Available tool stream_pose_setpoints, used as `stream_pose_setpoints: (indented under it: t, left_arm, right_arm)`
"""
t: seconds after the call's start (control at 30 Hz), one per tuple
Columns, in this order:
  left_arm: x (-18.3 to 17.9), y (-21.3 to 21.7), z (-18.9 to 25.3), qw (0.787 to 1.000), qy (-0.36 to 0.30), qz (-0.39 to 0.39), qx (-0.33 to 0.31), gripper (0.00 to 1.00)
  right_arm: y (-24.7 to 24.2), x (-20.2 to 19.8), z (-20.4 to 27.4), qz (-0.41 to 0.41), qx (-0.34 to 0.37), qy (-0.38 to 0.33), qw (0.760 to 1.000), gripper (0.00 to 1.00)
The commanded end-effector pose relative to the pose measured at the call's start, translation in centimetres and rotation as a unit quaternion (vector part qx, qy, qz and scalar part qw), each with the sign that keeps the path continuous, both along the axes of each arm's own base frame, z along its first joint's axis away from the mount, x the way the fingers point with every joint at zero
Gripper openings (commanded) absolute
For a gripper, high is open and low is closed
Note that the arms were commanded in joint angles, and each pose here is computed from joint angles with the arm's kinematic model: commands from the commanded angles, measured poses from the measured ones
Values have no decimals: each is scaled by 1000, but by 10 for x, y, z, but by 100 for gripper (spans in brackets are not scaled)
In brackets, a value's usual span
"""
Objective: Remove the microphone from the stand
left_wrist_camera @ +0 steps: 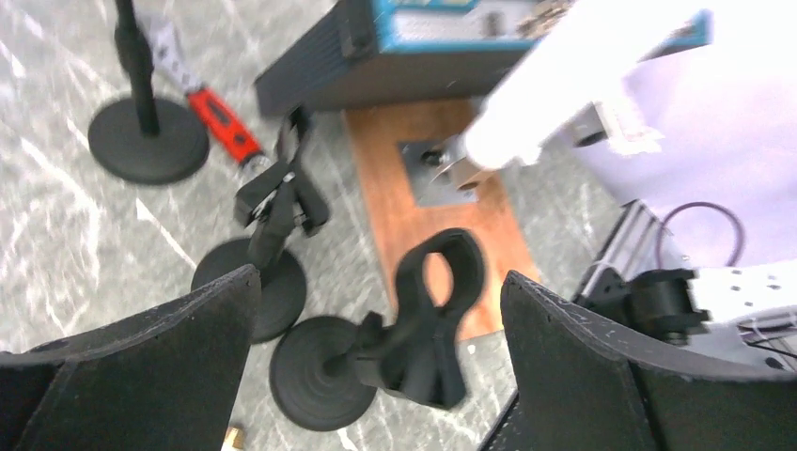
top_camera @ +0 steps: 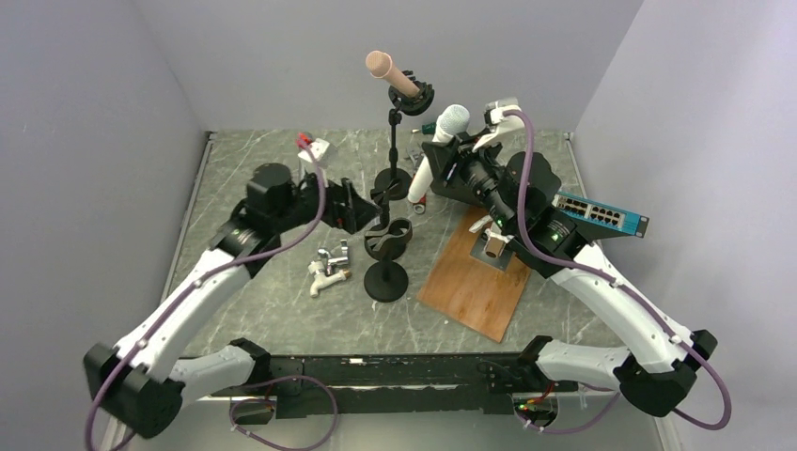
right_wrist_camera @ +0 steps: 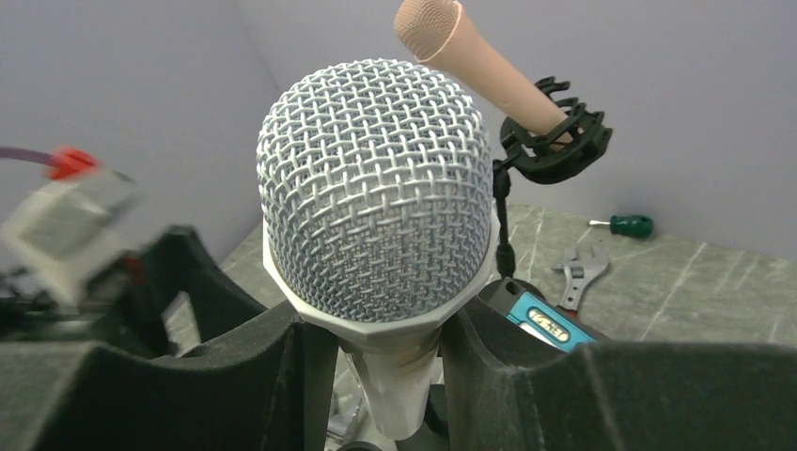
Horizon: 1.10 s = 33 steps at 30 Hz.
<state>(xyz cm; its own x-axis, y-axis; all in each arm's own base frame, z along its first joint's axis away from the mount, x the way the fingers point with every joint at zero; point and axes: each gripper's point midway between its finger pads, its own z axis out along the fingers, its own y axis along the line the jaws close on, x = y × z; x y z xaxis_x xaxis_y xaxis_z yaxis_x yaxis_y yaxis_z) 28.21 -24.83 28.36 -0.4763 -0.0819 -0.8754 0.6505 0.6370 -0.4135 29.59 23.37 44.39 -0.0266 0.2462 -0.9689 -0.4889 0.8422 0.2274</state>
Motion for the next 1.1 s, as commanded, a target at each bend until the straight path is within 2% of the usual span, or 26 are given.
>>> stream_pose_setpoints:
  t: [0.0, 0.1, 0.2, 0.47, 0.7, 0.87, 1.07]
  left_arm:
    - [-44, 9, 75, 994, -86, -55, -39, 100]
    - [-67, 11, 104, 987, -120, -86, -57, 99]
    - [-80, 12, 116, 984, -125, -105, -67, 98]
    - [-82, 19, 97, 990, -101, -90, -40, 88]
    - [-72, 41, 84, 996, -89, -20, -5, 64]
    - [-61, 54, 80, 997, -75, 35, 9, 62]
    - [-58, 44, 82, 998, -68, 16, -1, 52]
  right_arm:
    - [18, -7, 33, 50, 53, -19, 997, 0]
    - [42, -15, 34, 110, 77, -10, 991, 0]
    - [71, -26, 38, 188, 113, 3, 976, 0]
    - [129, -52, 25, 354, 179, 69, 916, 0]
    - [147, -52, 9, 377, 189, 100, 901, 0]
    - [153, -52, 0, 385, 186, 113, 897, 0]
    - [160, -55, -9, 392, 176, 120, 895, 0]
